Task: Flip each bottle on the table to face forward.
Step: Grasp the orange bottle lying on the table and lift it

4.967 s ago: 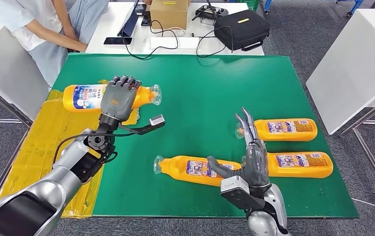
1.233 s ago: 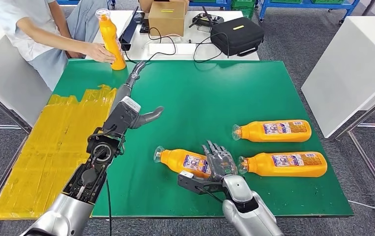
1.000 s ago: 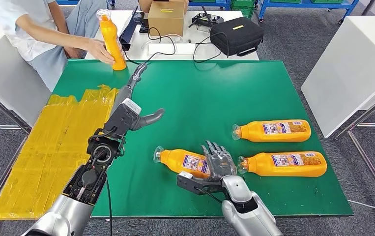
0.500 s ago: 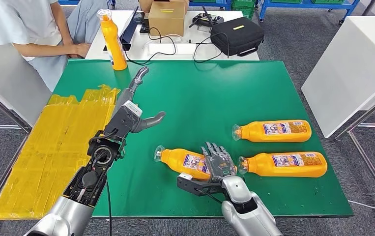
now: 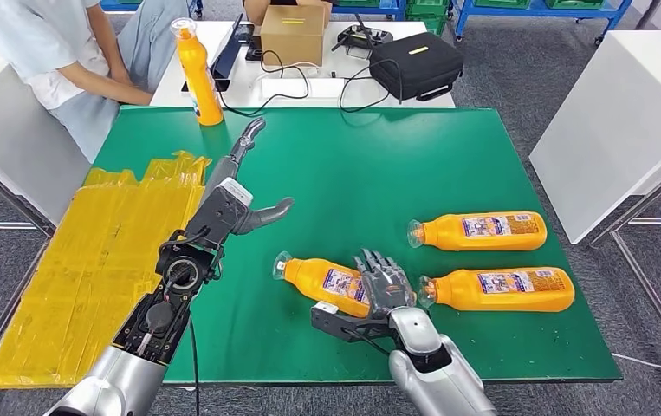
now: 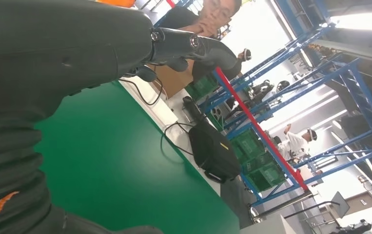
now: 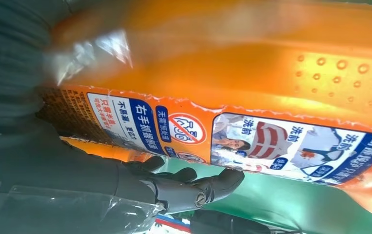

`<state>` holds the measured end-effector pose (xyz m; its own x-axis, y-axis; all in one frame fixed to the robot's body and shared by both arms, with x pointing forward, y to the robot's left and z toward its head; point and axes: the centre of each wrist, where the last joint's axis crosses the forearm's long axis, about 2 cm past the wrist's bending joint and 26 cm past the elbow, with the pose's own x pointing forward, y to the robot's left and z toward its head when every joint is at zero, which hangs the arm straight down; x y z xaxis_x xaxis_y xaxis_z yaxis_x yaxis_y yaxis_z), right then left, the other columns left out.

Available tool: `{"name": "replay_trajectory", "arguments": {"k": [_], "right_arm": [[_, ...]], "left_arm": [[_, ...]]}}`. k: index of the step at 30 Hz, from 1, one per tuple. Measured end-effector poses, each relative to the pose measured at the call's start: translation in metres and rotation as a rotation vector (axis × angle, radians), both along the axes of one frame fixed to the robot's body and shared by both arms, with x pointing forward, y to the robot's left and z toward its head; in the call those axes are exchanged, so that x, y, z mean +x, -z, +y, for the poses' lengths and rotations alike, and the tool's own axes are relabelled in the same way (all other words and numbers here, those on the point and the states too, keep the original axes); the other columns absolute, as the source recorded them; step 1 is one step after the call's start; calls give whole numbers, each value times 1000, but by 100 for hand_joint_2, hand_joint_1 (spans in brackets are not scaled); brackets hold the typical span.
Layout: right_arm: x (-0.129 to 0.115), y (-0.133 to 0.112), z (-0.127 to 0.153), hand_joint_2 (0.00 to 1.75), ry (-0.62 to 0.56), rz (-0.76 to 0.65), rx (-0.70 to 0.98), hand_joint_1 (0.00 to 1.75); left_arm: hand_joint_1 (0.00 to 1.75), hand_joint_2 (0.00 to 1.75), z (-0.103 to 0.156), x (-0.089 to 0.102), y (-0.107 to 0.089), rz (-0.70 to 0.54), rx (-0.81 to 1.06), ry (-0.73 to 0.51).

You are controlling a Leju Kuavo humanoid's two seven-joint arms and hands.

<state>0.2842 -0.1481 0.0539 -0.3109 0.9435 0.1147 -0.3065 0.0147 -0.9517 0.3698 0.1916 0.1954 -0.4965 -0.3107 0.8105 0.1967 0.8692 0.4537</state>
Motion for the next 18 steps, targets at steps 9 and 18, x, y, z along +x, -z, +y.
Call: {"name": "replay_trajectory", "arguments": {"k": [9, 18], "right_arm": [[-2, 2, 1, 175, 4, 6, -25, 175], [-1, 1, 1, 175, 7, 5, -27, 175]], "left_arm": [[0, 175, -2, 0, 0, 5, -8, 9], [0, 175, -3, 0, -1, 7, -12, 14]]}}
